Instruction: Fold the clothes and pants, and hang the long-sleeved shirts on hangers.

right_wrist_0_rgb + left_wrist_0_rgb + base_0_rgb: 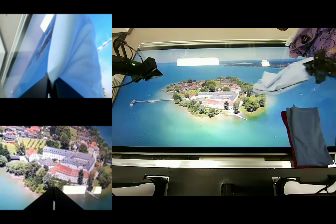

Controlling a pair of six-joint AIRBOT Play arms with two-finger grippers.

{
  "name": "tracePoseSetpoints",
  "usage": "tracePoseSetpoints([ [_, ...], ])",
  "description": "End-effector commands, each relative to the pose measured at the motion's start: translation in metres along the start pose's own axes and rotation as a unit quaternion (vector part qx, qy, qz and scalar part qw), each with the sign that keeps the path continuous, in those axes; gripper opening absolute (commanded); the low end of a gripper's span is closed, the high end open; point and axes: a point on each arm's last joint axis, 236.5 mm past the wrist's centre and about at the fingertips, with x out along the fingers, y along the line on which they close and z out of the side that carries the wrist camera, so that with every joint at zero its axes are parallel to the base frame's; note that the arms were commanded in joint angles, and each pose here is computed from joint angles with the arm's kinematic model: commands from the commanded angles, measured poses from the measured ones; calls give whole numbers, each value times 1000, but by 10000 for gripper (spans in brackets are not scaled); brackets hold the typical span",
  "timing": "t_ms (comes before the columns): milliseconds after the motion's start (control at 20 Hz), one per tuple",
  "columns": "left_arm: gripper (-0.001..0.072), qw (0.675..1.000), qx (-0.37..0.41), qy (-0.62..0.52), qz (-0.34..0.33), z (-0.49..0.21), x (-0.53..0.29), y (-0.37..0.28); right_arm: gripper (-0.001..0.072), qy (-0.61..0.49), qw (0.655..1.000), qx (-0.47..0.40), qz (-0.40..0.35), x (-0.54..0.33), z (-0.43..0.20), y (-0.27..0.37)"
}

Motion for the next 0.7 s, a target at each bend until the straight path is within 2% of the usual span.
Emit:
tracePoseSetpoints([
  [0, 20, 1000, 0, 11, 0, -5, 0, 0, 29, -75, 995, 24, -55, -42, 30, -12],
  [250, 20, 1000, 0, 28, 2, -13, 0, 1, 29, -156, 980, 53, -107, -97, 48, -17],
  [650, 20, 1000, 0, 28, 2, -13, 0, 1, 29, -147, 969, 59, -189, -137, 26, -41],
])
